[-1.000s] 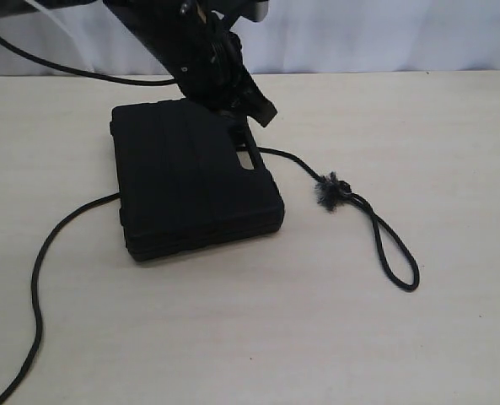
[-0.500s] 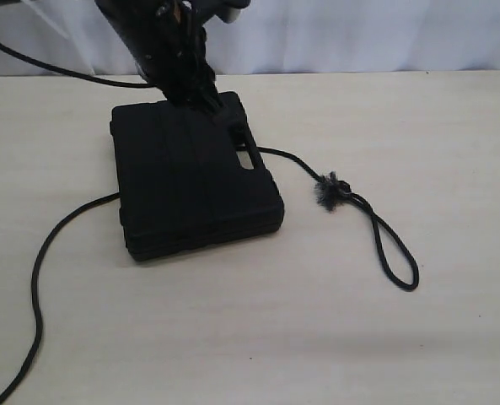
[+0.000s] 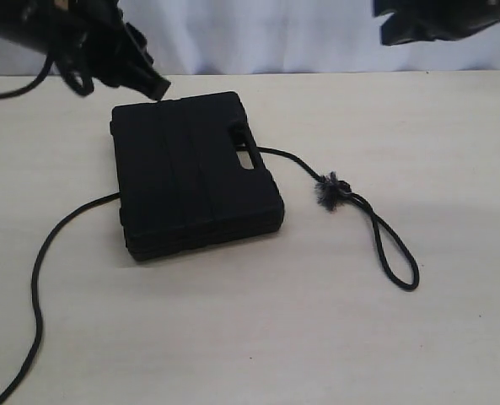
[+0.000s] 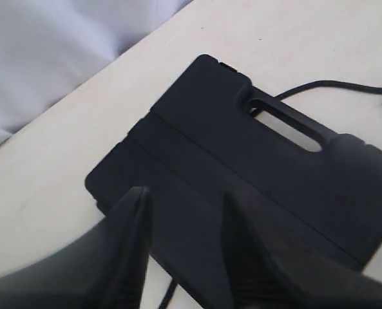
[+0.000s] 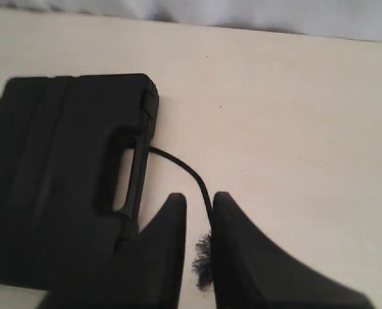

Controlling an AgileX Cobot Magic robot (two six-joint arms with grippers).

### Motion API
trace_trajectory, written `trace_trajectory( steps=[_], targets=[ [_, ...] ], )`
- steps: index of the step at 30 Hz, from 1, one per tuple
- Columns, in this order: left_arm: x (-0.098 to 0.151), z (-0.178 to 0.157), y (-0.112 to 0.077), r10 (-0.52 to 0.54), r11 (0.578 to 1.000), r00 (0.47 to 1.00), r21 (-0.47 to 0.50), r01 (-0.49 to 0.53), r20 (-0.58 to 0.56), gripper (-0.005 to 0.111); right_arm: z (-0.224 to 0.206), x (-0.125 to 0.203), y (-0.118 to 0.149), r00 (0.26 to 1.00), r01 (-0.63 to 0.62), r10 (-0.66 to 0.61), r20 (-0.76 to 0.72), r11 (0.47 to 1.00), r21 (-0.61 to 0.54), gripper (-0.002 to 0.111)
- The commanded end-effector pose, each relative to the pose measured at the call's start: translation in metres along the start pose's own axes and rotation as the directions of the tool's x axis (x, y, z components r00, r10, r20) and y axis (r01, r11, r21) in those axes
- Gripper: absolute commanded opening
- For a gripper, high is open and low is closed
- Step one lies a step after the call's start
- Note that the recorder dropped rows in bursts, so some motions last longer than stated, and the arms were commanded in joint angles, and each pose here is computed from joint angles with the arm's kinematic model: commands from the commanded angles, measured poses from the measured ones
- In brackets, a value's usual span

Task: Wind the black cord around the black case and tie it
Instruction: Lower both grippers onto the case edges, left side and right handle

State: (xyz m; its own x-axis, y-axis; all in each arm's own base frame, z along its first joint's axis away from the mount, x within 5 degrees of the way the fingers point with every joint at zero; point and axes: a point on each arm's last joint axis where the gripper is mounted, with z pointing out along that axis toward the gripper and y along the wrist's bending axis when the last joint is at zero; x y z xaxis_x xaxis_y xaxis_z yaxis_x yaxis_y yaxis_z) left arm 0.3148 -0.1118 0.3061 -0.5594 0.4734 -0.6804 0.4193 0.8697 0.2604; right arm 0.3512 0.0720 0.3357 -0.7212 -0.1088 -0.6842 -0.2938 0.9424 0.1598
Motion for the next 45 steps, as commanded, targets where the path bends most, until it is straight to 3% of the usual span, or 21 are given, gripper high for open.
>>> trace_trajectory(
  steps=[1, 5, 10, 15, 19, 25, 42, 43, 45],
  targets=[
    [0.031, -0.003, -0.028, 0.003, 0.997, 1.0, 0.071, -0.004, 0.018, 0.036, 0.065, -0.006, 0.031, 0.959, 0.191, -0.162, -0.231, 0.976, 0.107, 0.015],
    [0.053, 0.007, -0.052, 0.066, 0.99, 0.997, 0.128, -0.061, -0.034, 0.036, 0.113, -0.003, 0.047, 0.894, 0.271, -0.206, -0.398, 0.956, 0.114, 0.015],
    [0.055, 0.009, -0.057, 0.074, 0.988, 0.997, 0.138, -0.07, -0.027, 0.037, 0.163, 0.012, 0.05, 0.845, 0.241, -0.172, -0.507, 0.968, 0.075, 0.018],
    [0.056, 0.011, -0.057, 0.076, 0.988, 0.996, 0.14, -0.071, -0.035, 0.037, 0.187, 0.017, 0.056, 0.867, 0.183, -0.158, -0.473, 0.983, 0.008, 0.041],
    [0.062, 0.02, -0.057, 0.149, 0.983, 0.985, 0.122, -0.137, -0.087, 0.037, 0.195, 0.014, 0.06, 0.901, 0.159, -0.154, -0.406, 0.987, -0.022, 0.055],
    [0.072, 0.036, -0.057, 0.156, 0.982, 0.975, 0.126, -0.137, -0.158, 0.037, 0.206, 0.015, 0.059, 0.921, 0.149, -0.145, -0.361, 0.989, -0.016, 0.056],
    [0.072, 0.036, -0.057, 0.152, 0.983, 0.976, 0.128, -0.132, -0.158, 0.036, 0.262, 0.043, 0.058, 0.941, 0.07, -0.088, -0.327, 0.995, -0.066, 0.056],
    [0.072, 0.036, -0.057, 0.148, 0.983, 0.976, 0.129, -0.128, -0.159, 0.036, 0.263, 0.044, 0.057, 0.941, 0.07, -0.087, -0.327, 0.996, -0.062, 0.055],
    [0.072, 0.036, -0.057, 0.148, 0.983, 0.976, 0.129, -0.128, -0.159, 0.036, 0.266, 0.047, 0.056, 0.939, 0.052, -0.067, -0.336, 0.997, -0.055, 0.041]
  ],
)
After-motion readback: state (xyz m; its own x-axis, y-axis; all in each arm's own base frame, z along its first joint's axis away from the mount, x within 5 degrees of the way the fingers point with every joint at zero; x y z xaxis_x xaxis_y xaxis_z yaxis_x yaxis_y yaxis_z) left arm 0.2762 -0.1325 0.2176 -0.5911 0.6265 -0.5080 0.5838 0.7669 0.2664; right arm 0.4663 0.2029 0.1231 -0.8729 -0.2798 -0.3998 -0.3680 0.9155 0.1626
